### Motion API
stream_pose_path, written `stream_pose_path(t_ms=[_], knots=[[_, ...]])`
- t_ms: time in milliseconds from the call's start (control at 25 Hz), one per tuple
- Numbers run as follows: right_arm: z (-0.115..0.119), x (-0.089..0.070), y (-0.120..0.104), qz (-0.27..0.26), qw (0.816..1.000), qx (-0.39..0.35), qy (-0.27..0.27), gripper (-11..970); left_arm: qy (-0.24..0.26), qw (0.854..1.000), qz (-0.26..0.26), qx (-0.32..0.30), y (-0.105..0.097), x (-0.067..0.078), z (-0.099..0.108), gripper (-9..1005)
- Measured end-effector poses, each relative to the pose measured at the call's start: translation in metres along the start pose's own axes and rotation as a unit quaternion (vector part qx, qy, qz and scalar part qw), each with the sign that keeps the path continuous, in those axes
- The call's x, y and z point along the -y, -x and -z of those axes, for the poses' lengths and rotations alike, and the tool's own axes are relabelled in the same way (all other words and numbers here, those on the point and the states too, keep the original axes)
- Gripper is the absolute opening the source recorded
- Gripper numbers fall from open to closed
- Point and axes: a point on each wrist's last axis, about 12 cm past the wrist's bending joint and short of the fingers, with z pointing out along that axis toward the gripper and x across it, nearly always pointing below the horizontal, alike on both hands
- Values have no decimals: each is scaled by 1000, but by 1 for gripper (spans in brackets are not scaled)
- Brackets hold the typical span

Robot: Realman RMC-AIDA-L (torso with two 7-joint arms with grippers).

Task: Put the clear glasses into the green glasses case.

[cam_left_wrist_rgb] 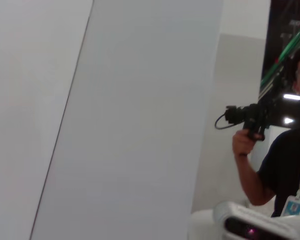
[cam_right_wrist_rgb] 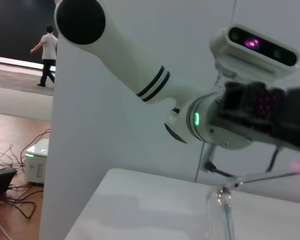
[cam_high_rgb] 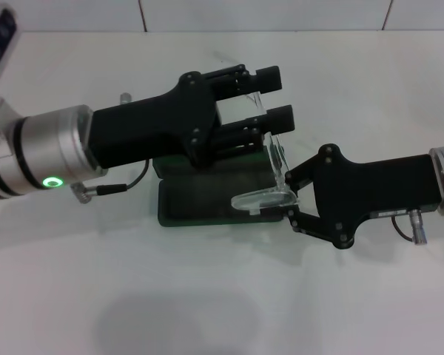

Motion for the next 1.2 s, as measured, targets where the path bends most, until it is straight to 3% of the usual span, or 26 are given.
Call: stream_pose_path(t_ms=[480,1200], knots=[[8,-8,7,54,998,43,-13,117,12,996,69,-58,-6,-10,-10,607],[14,-15,6,56,997,51,-16,116,12,990,110,-84,-6,-13,-12,604]])
